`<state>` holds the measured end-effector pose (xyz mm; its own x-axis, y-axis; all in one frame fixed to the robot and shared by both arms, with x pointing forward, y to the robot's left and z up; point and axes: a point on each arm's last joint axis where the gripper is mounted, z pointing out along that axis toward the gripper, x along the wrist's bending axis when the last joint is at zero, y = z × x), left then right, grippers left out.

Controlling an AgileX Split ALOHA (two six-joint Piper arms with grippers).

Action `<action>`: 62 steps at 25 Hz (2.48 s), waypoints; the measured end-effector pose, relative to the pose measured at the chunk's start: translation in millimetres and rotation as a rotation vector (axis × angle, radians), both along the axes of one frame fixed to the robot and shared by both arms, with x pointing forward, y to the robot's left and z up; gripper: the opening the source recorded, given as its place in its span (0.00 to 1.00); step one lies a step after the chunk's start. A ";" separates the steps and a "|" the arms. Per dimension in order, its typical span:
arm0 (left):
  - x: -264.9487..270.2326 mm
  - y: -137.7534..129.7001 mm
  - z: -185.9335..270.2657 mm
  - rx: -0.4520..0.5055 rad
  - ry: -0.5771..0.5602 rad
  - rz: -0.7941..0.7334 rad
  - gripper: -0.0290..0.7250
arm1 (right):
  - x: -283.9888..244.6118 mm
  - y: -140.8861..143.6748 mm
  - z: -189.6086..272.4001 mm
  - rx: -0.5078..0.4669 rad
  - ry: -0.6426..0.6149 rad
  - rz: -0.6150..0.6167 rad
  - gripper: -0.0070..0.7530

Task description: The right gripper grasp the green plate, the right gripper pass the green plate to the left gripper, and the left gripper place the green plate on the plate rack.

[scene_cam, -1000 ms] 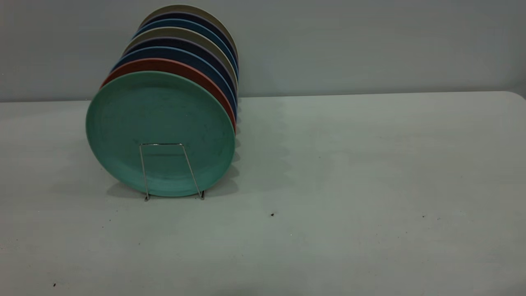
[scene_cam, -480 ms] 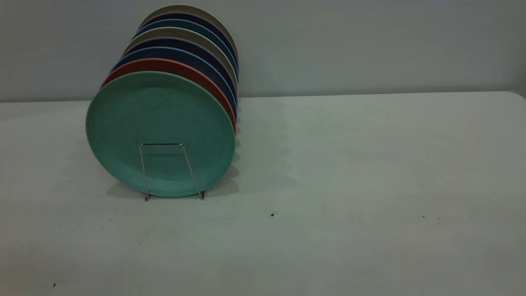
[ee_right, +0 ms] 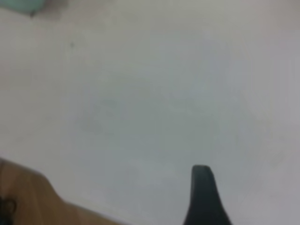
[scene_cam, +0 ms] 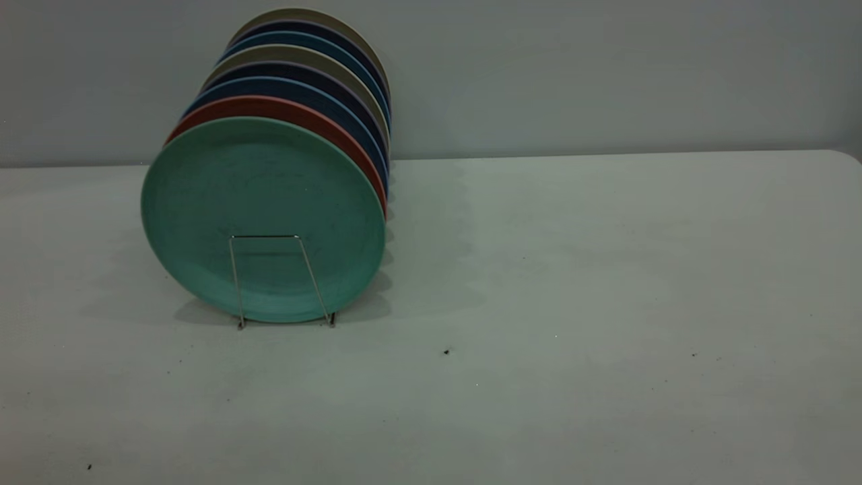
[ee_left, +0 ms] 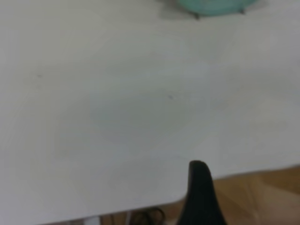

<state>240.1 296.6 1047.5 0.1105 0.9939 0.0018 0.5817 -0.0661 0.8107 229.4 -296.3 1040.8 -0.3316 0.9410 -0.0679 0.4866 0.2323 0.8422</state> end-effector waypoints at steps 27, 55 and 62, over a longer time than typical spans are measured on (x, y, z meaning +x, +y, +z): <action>-4.1 4.0 -5.0 0.030 -0.037 0.027 0.79 | -0.8 1.6 -1.2 0.027 0.003 0.006 0.68; -11.2 4.3 -5.4 0.027 -0.085 0.028 0.79 | 1.0 4.2 -2.1 0.030 0.004 -0.229 0.68; -11.2 4.3 -5.4 0.027 -0.085 0.028 0.79 | 1.0 4.2 -2.1 0.030 0.004 -0.229 0.68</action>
